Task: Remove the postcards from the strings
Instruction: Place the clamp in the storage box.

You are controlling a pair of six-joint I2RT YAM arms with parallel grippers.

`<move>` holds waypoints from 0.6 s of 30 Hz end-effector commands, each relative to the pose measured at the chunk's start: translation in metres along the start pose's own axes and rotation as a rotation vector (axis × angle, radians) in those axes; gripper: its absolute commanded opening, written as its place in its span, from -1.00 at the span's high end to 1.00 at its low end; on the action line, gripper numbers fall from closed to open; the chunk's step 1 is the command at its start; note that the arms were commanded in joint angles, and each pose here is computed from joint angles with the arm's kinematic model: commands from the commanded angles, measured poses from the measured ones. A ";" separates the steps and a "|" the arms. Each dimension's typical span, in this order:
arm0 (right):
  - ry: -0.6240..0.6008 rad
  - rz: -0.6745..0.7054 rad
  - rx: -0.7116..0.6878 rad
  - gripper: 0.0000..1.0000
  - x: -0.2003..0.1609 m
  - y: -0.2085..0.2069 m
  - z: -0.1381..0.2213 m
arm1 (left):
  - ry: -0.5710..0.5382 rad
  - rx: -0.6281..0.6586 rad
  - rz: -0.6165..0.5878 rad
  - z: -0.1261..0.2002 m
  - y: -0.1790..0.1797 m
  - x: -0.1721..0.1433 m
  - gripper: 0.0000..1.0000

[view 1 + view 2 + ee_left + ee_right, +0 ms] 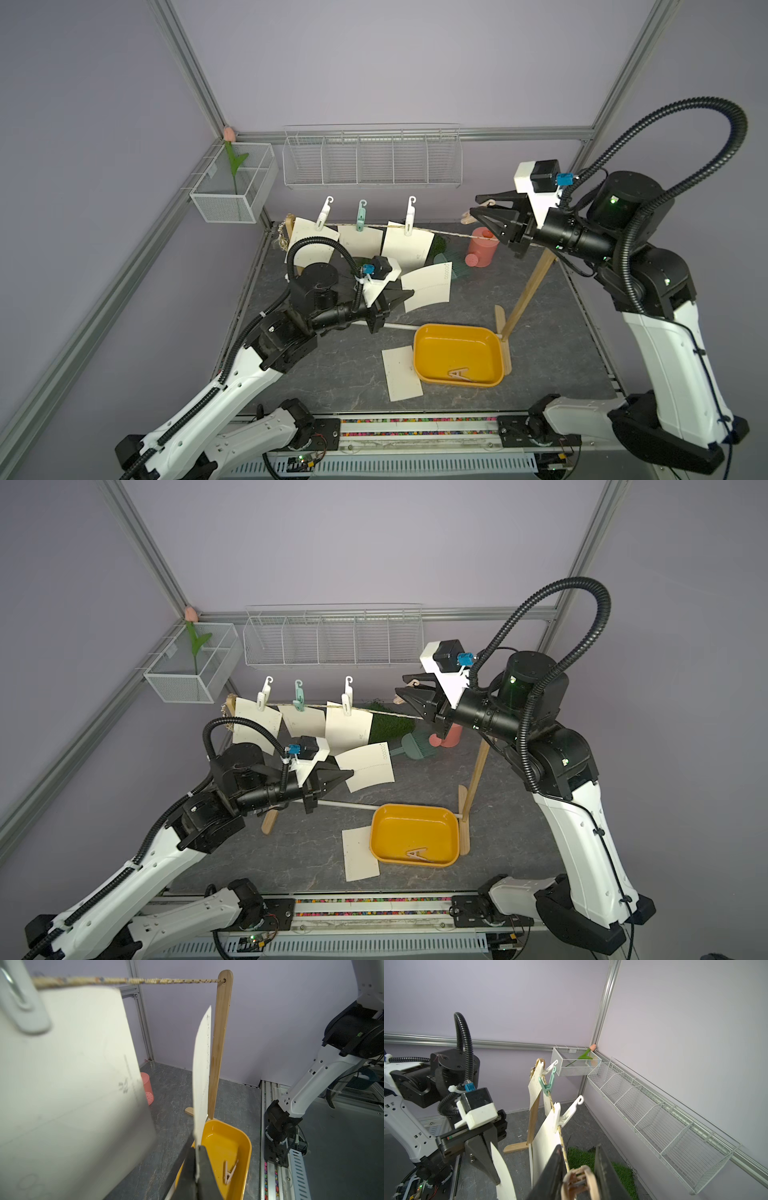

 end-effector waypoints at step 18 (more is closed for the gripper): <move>0.347 -0.116 0.316 0.46 -0.125 0.115 -0.009 | 0.003 0.182 0.400 0.101 -0.027 -0.031 1.00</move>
Point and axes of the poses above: each gripper's point midway between its finger pads, its own z axis back along the fingers, its own y axis along the line the jaws close on, x = y × z, the point moved 6 cm from there along z, back along the fingers, and after that the axes turned 4 degrees about z, right-handed, at the moved point
